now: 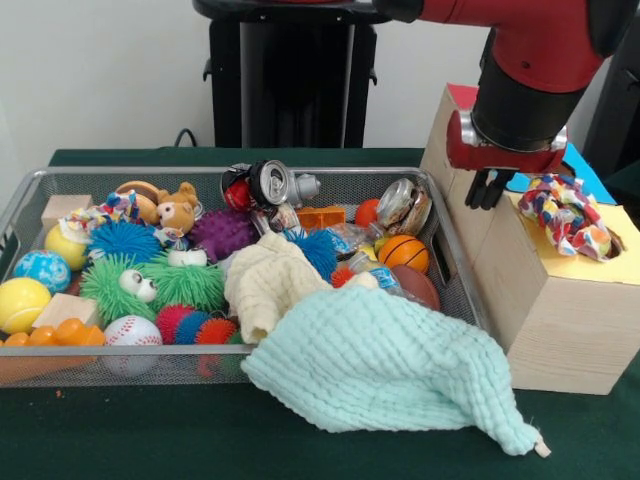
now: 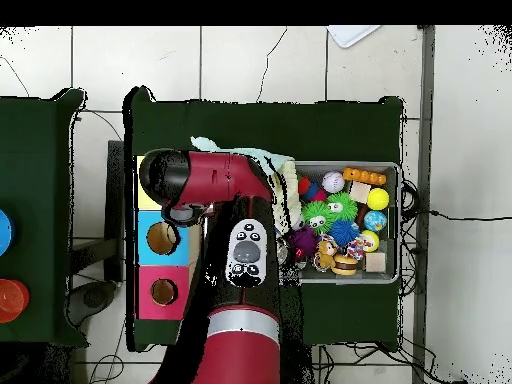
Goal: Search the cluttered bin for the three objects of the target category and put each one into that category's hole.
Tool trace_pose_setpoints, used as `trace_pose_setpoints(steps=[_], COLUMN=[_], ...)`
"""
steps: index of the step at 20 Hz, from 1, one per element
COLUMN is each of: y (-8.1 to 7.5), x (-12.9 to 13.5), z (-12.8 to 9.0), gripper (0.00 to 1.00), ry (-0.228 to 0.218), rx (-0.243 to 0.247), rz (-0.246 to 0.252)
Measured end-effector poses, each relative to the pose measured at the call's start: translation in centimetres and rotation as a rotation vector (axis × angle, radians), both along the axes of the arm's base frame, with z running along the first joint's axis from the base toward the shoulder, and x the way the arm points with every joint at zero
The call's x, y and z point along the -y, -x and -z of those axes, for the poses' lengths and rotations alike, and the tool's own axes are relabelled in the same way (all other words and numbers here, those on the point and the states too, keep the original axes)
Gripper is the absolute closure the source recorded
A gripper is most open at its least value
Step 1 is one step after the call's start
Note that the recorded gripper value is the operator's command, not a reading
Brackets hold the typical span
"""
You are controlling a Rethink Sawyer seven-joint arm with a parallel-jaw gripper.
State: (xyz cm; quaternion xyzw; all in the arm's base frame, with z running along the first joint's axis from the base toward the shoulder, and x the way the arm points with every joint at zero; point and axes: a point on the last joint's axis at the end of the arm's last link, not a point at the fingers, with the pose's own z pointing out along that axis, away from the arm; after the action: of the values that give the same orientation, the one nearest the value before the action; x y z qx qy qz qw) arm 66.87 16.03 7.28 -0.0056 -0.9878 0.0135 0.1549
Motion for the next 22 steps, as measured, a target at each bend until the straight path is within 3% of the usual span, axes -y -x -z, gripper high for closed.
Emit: trace_pose_setpoints(steps=[6, 16, 22], y=[-0.2, -1.4, -1.7], x=[0.0, -0.6, -0.9], z=[-1.3, -4.1, -4.4], gripper=[1.0, 1.0, 1.0], ry=[0.007, -0.018, -0.032], rx=[-0.019, 0.024, 0.029], rz=[-0.002, 0.017, 0.028])
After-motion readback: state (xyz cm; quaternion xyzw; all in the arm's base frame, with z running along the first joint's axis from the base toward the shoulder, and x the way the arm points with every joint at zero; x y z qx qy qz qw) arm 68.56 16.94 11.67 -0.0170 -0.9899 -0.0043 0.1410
